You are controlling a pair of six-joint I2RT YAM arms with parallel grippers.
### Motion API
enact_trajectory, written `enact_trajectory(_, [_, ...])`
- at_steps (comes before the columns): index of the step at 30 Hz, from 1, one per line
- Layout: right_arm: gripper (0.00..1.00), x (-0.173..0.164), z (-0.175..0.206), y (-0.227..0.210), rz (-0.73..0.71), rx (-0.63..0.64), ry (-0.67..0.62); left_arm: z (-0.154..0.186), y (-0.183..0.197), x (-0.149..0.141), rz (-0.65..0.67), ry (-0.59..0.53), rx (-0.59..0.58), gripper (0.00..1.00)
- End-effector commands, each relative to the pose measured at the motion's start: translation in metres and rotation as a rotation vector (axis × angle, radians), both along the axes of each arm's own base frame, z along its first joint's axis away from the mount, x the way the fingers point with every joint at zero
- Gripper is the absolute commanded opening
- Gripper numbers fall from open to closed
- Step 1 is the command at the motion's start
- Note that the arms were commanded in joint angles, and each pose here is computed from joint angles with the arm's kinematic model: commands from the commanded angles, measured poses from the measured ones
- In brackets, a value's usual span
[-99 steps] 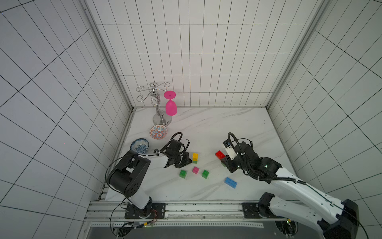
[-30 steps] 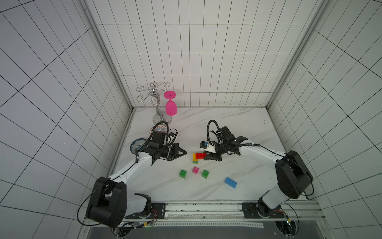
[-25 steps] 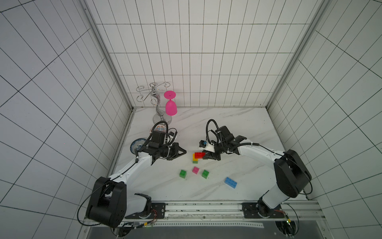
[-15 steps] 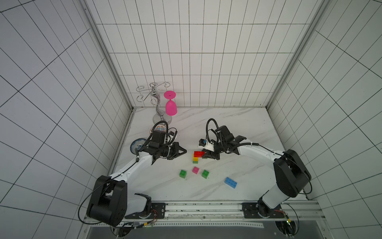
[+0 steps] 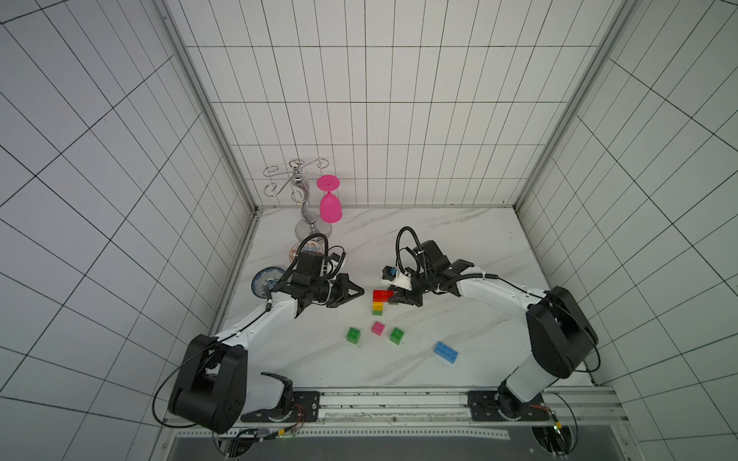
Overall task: Assemble the letter r with lego
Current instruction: Assemble the lego brick with the lego brick.
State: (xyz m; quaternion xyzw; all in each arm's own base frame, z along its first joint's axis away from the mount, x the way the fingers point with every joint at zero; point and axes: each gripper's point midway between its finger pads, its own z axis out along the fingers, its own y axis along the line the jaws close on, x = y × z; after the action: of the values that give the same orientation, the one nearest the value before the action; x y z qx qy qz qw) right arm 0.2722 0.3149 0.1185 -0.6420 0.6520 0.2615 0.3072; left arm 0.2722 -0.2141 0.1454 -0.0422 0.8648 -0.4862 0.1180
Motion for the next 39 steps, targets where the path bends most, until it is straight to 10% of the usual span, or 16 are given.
enact_trajectory(1, [0.00,-0.001,0.004,0.007,0.031,0.001,0.001,0.008,-0.004,0.006,0.003,-0.025,-0.021,0.00])
enact_trajectory(39, [0.00,-0.011,-0.014,0.001,0.040,-0.047,0.044,-0.008,-0.042,0.000,-0.074,0.049,-0.026,0.00])
